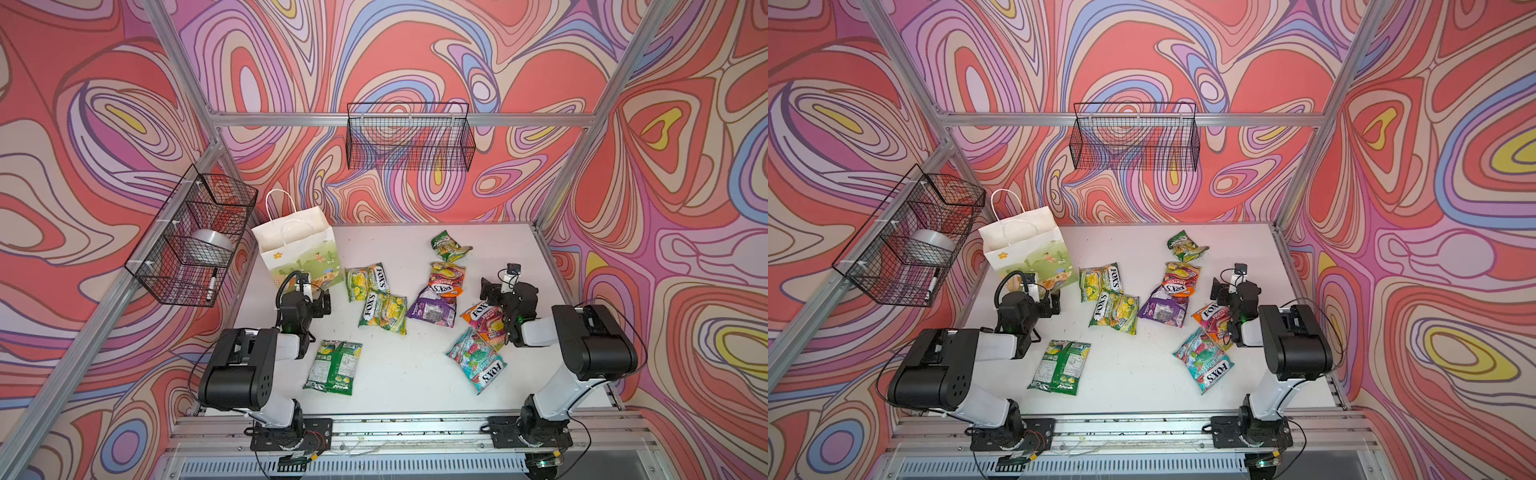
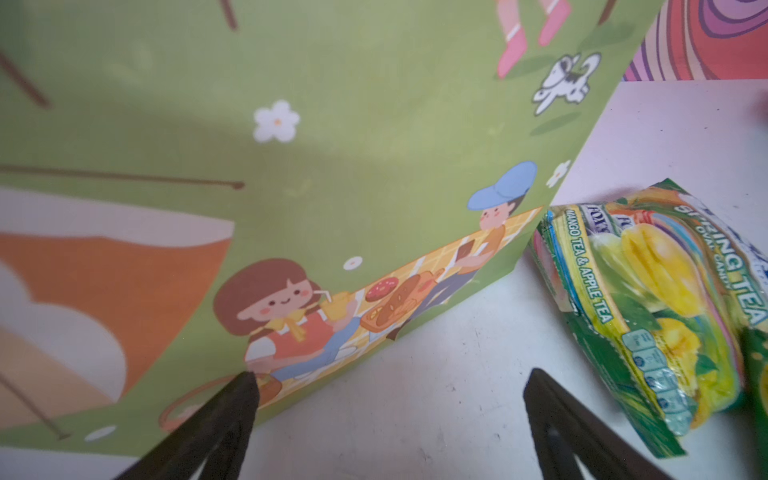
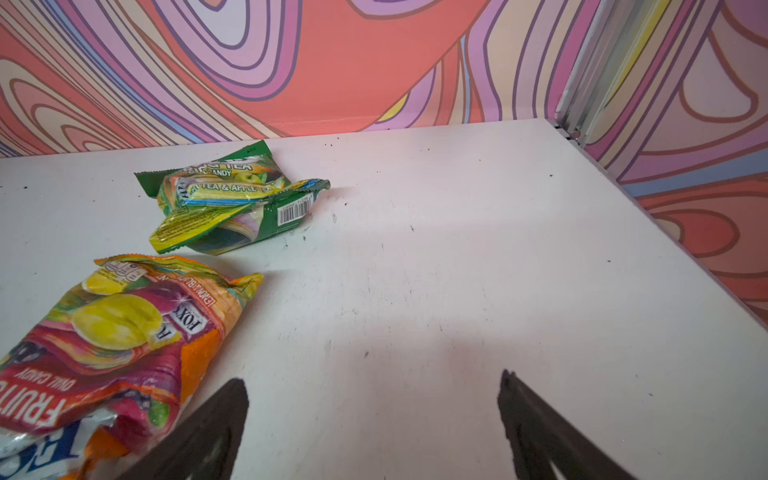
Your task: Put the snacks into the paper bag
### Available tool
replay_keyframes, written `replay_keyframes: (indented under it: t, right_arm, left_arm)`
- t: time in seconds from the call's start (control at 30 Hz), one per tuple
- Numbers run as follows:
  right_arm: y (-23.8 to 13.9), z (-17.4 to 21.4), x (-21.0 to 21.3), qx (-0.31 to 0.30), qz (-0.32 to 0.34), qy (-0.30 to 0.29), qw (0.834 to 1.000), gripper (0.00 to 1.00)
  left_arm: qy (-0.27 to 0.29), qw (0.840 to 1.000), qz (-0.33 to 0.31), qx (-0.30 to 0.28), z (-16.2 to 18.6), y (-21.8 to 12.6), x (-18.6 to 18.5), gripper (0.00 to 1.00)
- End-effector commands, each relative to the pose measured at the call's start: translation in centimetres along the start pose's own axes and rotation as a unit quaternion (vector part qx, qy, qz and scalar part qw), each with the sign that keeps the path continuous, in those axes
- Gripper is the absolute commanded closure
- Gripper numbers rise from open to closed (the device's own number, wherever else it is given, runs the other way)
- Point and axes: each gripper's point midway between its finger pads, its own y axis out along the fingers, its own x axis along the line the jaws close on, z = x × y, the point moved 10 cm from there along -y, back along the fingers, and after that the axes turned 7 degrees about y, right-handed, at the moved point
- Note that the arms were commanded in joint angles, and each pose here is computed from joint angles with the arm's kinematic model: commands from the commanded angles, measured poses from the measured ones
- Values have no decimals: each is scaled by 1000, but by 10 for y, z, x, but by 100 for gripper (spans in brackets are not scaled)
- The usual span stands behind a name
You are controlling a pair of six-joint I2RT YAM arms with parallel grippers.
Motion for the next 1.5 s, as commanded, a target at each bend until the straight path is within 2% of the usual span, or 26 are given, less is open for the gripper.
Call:
replay_keyframes:
  t: [0.0,0.7,0.9,1.33,1.43,1.47]
  right_arm:
    - [2,-6,2,-13,0,-3,1000,2]
    - [1,-6,2,-12,-3,-1,1000,1]
    - [1,-6,3,-13,-3,-2,1000,2]
    - [1,-5,2,-13,-2,-2,1000,2]
    - [0,-6,2,-17,-1,-1,1000,2]
    - [-6,-16,1,-33,21,7,999,2]
  left_arm:
    - [0,1000,2,-14,-8,1,3,0]
    - [-1,1000,1,-13,-7,1,3,0]
    - [-17,999,-34,-17,-5,-2,8,0]
    - [-16,999,-34,-17,-5,-2,8,0]
    - [-16,999,-39,-18,-15,-8,9,0]
    - [-15,999,-46,-11,-26,-16,10,0]
